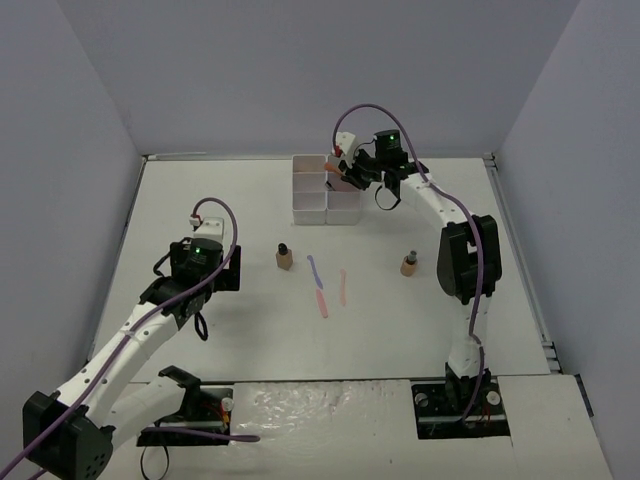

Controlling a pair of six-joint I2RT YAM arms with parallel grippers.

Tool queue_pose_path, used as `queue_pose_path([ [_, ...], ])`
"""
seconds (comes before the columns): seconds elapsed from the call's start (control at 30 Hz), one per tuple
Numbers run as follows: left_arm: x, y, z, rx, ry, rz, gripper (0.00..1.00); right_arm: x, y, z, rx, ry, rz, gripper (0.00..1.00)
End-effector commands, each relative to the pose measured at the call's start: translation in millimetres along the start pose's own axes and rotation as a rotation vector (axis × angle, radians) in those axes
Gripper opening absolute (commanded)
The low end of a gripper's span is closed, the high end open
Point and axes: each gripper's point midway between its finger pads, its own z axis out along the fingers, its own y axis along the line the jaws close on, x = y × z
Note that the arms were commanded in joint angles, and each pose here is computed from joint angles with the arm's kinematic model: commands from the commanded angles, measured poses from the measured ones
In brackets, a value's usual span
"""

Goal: Organize the makeup

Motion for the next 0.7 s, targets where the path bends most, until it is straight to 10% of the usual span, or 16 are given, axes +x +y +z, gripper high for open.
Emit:
queue_pose_path([
  [0.0,-21,3,0,-0.016,-0.06,-0.025,0.97,-56,-23,-9,0.047,-0.158,-0.131,0.04],
  [0.67,-18,2,2,-0.021,-0.045,-0.017,0.97,-40,-33,13,0.062,-0.155,-0.099,0.21],
])
